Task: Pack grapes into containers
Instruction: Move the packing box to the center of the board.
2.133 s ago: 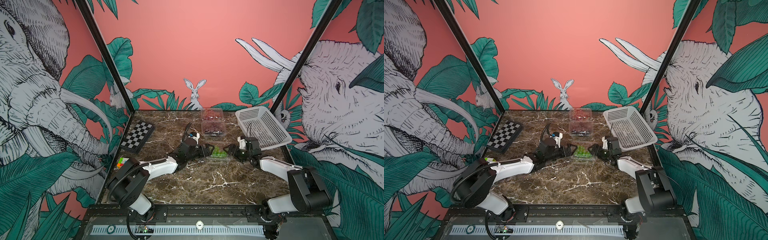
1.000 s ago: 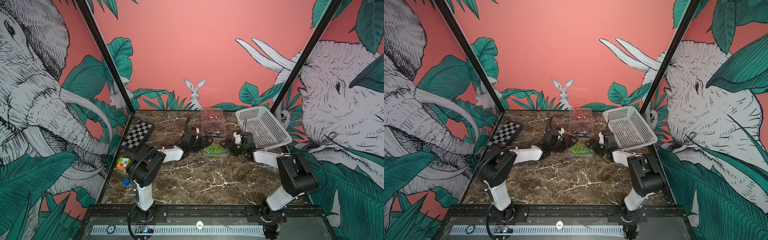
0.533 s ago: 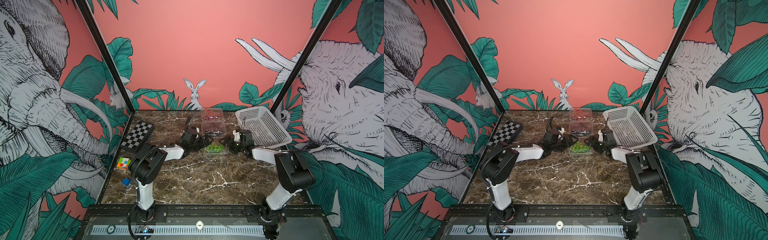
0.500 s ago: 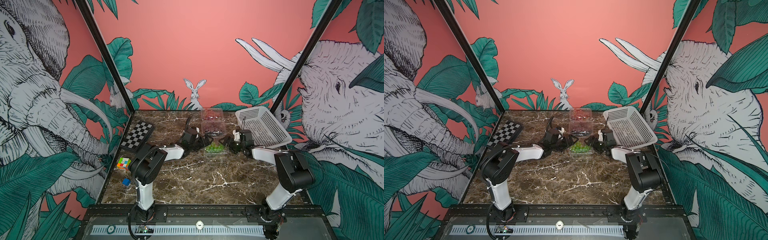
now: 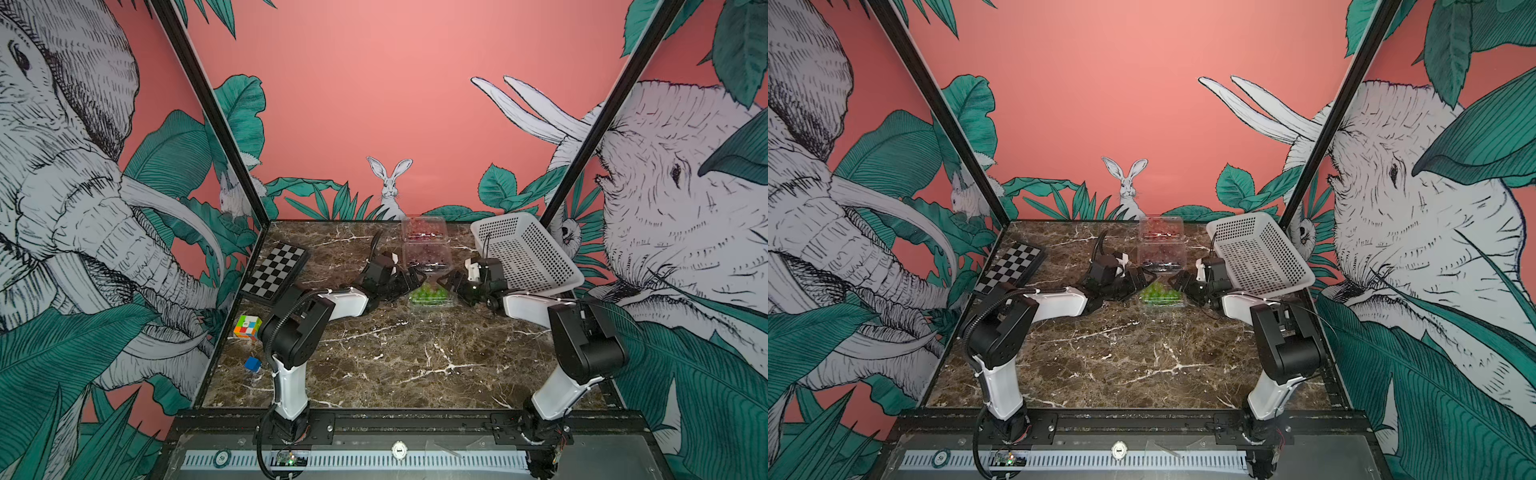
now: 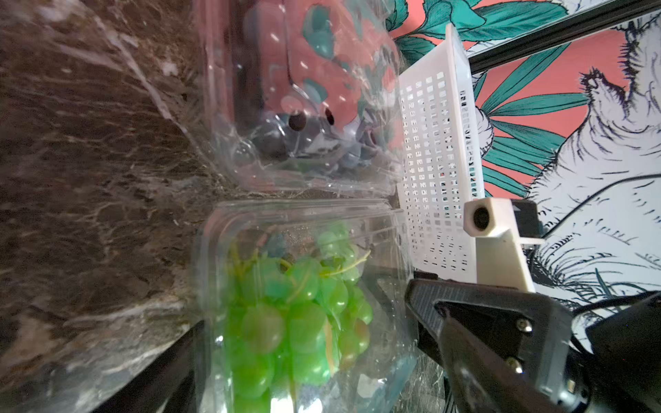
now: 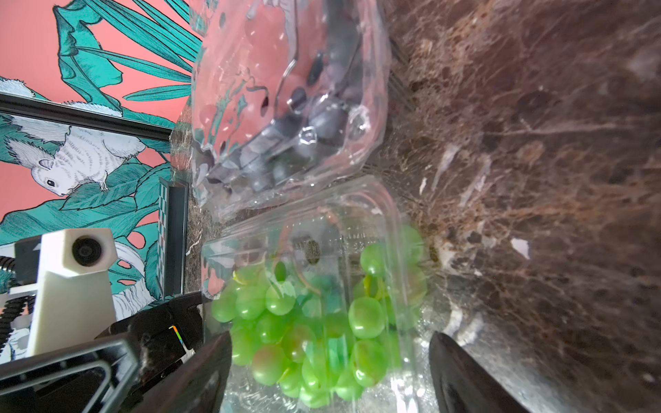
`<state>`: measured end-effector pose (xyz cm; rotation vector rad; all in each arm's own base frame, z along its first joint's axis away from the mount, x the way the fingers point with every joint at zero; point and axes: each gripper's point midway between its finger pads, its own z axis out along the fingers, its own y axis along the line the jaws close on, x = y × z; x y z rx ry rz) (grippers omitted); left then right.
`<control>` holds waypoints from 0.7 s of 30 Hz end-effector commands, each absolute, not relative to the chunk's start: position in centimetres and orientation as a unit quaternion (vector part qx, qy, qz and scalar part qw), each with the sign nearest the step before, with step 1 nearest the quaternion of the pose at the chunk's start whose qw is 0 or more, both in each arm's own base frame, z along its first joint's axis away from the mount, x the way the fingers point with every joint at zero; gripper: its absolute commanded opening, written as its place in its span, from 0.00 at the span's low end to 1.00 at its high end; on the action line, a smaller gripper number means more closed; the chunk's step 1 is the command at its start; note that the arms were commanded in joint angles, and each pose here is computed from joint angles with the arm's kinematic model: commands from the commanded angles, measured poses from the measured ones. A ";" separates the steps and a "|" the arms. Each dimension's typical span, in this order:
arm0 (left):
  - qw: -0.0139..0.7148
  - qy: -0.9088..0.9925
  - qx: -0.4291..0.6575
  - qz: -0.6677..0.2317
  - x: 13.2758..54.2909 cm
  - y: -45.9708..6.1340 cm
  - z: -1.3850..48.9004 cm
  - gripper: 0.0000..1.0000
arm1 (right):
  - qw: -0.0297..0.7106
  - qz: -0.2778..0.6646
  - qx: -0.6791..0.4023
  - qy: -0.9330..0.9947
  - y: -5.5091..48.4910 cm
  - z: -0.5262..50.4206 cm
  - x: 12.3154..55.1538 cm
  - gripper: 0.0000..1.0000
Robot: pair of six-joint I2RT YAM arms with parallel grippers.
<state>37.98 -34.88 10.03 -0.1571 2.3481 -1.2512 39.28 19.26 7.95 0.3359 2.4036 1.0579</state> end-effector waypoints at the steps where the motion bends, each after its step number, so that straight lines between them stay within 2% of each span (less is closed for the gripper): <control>1: 0.243 0.847 -0.049 -0.469 38.8 -35.5 11.4 0.99 | 0.254 0.394 0.111 0.876 19.7 8.7 39.8 0.86; 14: 0.239 0.852 -0.053 -0.463 38.6 -35.1 10.9 0.99 | 0.252 0.395 0.113 0.876 19.4 8.4 40.1 0.88; 21: 0.246 0.855 -0.060 -0.452 38.6 -33.4 10.7 0.99 | 0.260 0.395 0.111 0.874 18.5 9.2 40.2 0.98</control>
